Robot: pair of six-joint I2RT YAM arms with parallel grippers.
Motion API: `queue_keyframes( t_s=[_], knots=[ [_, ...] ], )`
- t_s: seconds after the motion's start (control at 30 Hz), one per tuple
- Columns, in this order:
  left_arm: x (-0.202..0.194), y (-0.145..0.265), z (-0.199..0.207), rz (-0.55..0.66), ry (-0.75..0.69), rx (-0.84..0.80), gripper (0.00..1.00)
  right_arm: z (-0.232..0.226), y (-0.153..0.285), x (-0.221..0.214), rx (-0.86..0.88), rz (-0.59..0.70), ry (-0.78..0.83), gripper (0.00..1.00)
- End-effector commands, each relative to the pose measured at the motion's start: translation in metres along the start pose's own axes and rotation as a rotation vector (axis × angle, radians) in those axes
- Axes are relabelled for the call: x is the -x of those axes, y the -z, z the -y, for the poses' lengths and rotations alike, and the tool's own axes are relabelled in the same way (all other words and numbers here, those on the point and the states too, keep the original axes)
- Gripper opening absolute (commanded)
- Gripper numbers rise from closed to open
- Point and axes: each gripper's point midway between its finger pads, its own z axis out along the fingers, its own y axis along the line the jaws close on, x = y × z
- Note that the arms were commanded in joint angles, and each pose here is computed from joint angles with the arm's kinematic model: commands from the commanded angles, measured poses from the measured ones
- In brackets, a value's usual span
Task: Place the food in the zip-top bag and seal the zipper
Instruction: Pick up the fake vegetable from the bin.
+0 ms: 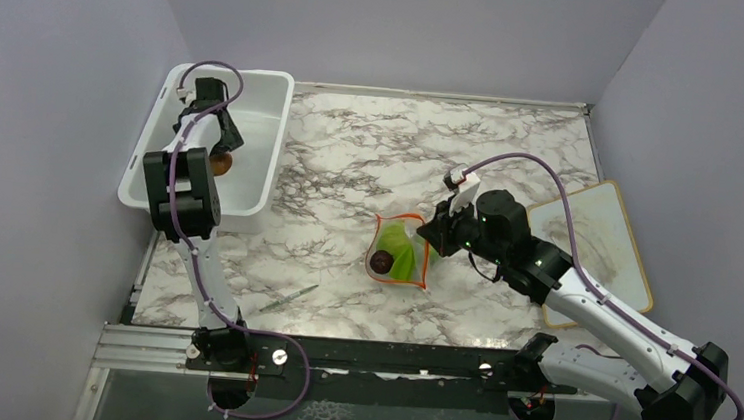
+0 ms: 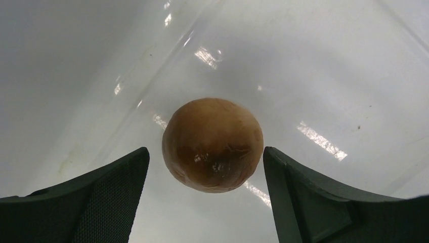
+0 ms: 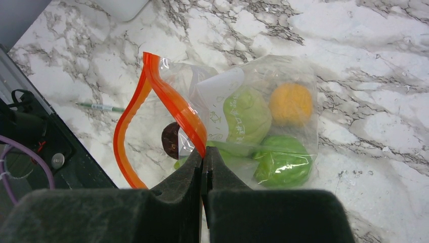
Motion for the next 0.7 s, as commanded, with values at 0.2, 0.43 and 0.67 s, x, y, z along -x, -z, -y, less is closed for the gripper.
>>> queue_keyframes(
  t_s=[0.2, 0.43, 0.67],
  knots=[
    [-0.030, -0.028, -0.002, -0.102, -0.012, -0.013, 0.87, 0.000, -0.004, 0.012, -0.008, 0.037, 0.019, 0.01],
    [-0.025, -0.024, -0.003, -0.094, -0.021, -0.028, 0.73, 0.000, 0.000, 0.011, -0.006, 0.042, 0.003, 0.01],
    [-0.016, -0.005, -0.008, -0.064, -0.013, -0.035, 0.59, -0.006, 0.001, 0.015, 0.011, 0.041, -0.045, 0.01]
  ],
)
